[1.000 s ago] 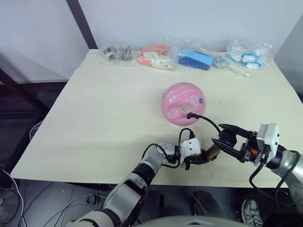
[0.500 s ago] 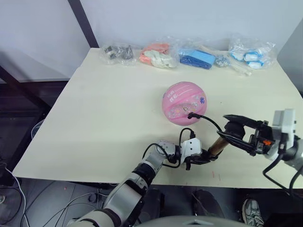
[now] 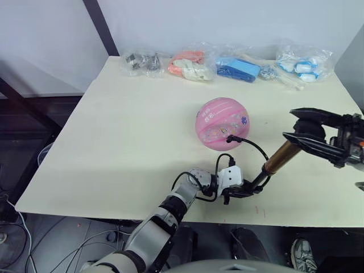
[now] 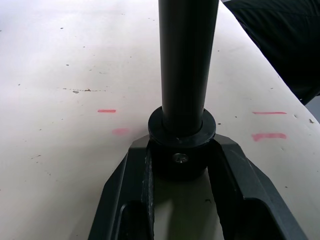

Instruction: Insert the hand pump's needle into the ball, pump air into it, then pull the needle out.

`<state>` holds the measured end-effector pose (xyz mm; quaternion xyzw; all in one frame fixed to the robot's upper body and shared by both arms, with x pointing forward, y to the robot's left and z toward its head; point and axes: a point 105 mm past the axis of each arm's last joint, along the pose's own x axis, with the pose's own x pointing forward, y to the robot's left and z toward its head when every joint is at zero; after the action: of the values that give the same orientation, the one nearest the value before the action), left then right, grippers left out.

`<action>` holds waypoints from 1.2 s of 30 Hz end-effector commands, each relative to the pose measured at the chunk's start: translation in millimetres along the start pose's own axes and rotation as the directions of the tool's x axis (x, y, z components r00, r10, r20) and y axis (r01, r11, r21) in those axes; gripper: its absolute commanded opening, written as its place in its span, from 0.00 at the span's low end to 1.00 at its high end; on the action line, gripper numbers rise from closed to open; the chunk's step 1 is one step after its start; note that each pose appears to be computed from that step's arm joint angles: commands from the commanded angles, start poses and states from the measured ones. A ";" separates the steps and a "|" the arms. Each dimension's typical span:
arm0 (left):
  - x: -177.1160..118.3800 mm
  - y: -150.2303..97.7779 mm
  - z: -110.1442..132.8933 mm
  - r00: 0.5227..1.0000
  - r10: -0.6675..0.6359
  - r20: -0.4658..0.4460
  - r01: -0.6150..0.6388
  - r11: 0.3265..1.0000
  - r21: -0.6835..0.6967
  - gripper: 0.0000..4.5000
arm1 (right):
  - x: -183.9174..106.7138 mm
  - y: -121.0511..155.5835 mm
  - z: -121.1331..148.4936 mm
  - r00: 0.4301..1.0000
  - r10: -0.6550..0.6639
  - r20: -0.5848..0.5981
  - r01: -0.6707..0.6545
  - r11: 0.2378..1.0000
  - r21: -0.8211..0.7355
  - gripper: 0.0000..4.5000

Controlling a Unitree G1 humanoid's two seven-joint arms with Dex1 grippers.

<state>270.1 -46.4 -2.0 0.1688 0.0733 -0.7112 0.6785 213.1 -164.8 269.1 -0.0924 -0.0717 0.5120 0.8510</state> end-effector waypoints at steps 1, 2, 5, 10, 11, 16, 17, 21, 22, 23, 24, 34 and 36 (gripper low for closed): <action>-1.5 -14.8 -27.1 0.996 -0.033 -0.080 0.027 0.997 -0.077 0.23 | -2.0 -0.1 23.0 0.999 -0.010 0.049 0.013 0.998 -0.068 0.48; -1.6 -14.8 -27.2 0.996 -0.033 -0.080 0.026 0.997 -0.078 0.23 | -0.8 1.2 22.6 0.999 -0.004 0.049 0.007 0.998 -0.063 0.48; -1.6 -14.9 -27.5 0.996 -0.032 -0.081 0.026 0.996 -0.081 0.23 | 4.4 8.7 9.8 0.999 0.015 0.032 -0.014 0.999 -0.034 0.48; -1.6 -14.3 -27.1 0.996 -0.030 -0.079 0.024 0.996 -0.080 0.23 | 9.8 15.4 -15.3 1.000 0.008 -0.005 -0.008 1.000 0.004 0.48; -1.6 -14.3 -27.2 0.996 -0.030 -0.080 0.024 0.996 -0.081 0.23 | 11.6 17.5 -22.5 1.000 0.011 -0.020 -0.011 1.000 0.009 0.48; -1.4 -14.2 -27.6 0.996 -0.029 -0.082 0.023 0.996 -0.082 0.23 | 17.5 25.3 -51.7 0.999 0.006 -0.040 -0.004 0.999 0.044 0.48; -1.5 -14.2 -27.7 0.996 -0.029 -0.082 0.022 0.996 -0.082 0.23 | 18.0 26.9 -57.7 0.999 0.004 -0.045 -0.002 0.999 0.049 0.48; -1.6 -14.1 -27.9 0.996 -0.027 -0.083 0.020 0.996 -0.083 0.23 | 21.1 31.2 -78.7 0.999 -0.020 -0.046 0.023 0.997 0.074 0.48; -1.6 -14.0 -28.0 0.996 -0.027 -0.083 0.020 0.996 -0.084 0.23 | 22.5 32.3 -84.1 0.999 -0.026 -0.047 0.029 0.997 0.078 0.48; -1.6 -14.0 -28.0 0.996 -0.026 -0.083 0.019 0.996 -0.084 0.23 | 24.0 33.7 -88.6 0.998 -0.027 -0.050 0.031 0.996 0.078 0.48; -1.6 -13.9 -28.0 0.996 -0.025 -0.083 0.018 0.996 -0.084 0.23 | 25.4 34.1 -92.3 0.998 -0.034 -0.046 0.037 0.996 0.079 0.48; -1.6 -14.0 -27.9 0.996 -0.024 -0.082 0.017 0.996 -0.084 0.23 | 29.6 42.1 -124.1 0.996 -0.057 -0.064 0.063 0.995 0.081 0.48; -1.7 -14.0 -27.9 0.996 -0.024 -0.082 0.017 0.996 -0.084 0.23 | 29.6 40.7 -122.2 0.996 -0.068 -0.053 0.072 0.995 0.074 0.48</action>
<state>271.6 -43.8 -4.2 0.1726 0.0770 -0.7057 0.6829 224.0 -136.0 148.0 -0.0799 -0.0459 0.4649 0.8806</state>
